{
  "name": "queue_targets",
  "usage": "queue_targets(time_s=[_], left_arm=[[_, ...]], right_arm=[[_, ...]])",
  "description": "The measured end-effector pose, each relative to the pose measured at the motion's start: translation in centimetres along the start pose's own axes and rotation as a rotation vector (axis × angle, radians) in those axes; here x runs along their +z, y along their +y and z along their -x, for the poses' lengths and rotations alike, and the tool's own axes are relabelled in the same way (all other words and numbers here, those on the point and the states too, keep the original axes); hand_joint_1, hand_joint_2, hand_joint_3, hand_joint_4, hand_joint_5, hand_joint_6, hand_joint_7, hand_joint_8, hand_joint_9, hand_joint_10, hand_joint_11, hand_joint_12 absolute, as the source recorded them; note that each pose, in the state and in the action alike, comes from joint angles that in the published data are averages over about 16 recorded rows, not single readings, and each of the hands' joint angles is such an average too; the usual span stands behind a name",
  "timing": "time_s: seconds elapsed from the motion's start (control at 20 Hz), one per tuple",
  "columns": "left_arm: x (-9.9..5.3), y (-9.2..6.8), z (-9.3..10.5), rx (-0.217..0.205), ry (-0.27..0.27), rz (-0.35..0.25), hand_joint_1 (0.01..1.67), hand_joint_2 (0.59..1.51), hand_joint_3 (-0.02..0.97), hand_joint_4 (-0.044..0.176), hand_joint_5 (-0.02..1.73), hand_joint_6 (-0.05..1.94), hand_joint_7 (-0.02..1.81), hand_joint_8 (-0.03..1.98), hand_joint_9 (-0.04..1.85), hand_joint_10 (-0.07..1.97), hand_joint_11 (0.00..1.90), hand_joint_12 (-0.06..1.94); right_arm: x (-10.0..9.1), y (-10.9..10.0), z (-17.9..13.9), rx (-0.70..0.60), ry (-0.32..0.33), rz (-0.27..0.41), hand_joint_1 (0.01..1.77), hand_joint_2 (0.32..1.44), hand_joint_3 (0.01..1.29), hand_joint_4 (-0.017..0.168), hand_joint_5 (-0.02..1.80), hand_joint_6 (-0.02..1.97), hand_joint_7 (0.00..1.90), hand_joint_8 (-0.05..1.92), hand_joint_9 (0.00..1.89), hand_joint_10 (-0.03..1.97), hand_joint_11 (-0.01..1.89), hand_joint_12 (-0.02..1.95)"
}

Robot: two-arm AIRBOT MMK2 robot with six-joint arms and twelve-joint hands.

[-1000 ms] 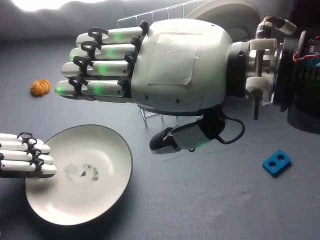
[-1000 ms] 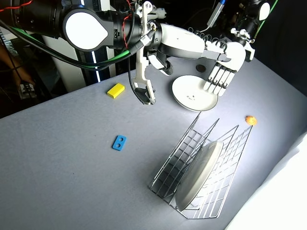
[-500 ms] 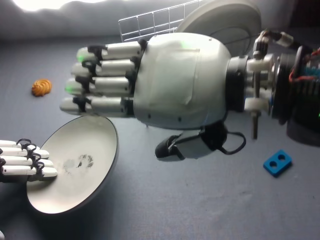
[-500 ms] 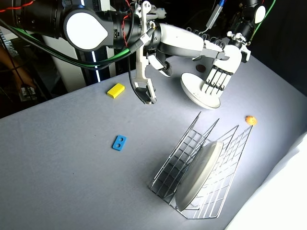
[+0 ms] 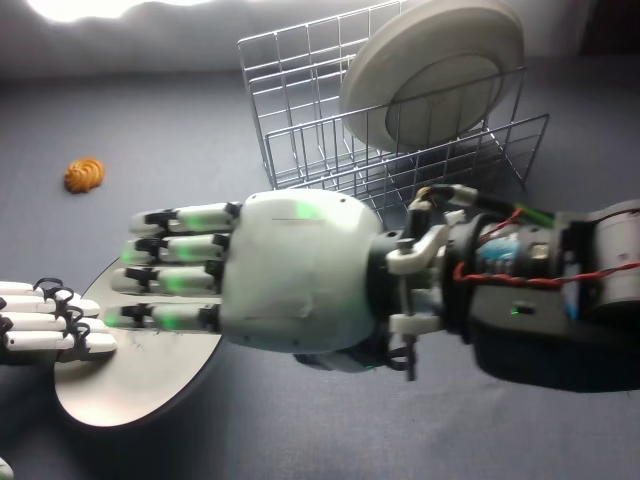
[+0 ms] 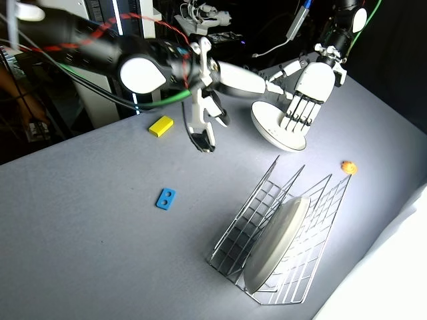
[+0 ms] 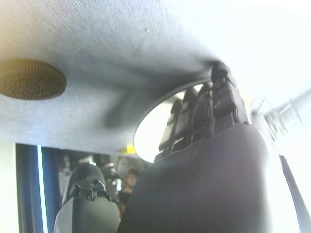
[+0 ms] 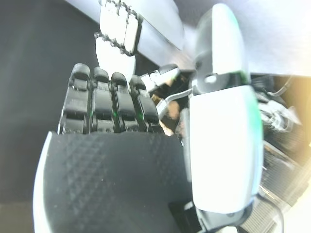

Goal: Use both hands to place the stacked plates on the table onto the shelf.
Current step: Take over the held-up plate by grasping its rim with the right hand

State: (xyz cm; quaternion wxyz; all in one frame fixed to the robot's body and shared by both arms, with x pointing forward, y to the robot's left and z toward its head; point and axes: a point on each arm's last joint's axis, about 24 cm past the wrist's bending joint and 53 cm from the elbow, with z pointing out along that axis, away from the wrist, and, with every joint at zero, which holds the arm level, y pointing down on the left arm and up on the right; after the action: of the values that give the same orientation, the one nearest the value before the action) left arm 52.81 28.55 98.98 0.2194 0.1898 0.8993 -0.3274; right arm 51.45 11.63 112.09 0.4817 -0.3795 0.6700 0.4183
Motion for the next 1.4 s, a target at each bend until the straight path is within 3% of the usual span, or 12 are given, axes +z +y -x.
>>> queue_targets(time_s=[0.55, 1.0, 1.4], left_arm=[[0.1, 0.0, -0.2, -0.013, -0.003, 0.001, 0.02, 1.015, 0.011, -0.006, -0.02, -0.01, 0.00, 0.00, -0.03, -0.04, 0.03, 0.01], [0.2, 0.0, -0.2, -0.017, -0.005, 0.000, 0.02, 1.014, 0.011, -0.005, -0.02, -0.01, 0.00, 0.00, -0.02, -0.05, 0.03, 0.00], [0.2, 0.1, -0.1, -0.019, -0.006, 0.001, 0.02, 1.013, 0.011, -0.006, -0.01, -0.02, 0.00, 0.00, -0.02, -0.05, 0.03, 0.00]], right_arm=[[5.0, -1.0, -3.6, 0.041, 0.001, -0.036, 1.14, 0.97, 0.01, 0.004, 0.02, 0.02, 0.01, 0.00, 0.01, 0.01, 0.02, 0.00], [7.1, -2.6, -4.8, 0.039, -0.001, -0.067, 1.12, 0.98, 0.01, 0.004, 0.04, 0.02, 0.03, 0.01, 0.03, 0.01, 0.02, 0.02], [7.8, -3.0, -4.2, 0.031, -0.026, -0.075, 1.14, 0.99, 0.01, 0.003, 0.41, 0.14, 0.44, 0.15, 0.50, 0.05, 0.30, 0.56]])
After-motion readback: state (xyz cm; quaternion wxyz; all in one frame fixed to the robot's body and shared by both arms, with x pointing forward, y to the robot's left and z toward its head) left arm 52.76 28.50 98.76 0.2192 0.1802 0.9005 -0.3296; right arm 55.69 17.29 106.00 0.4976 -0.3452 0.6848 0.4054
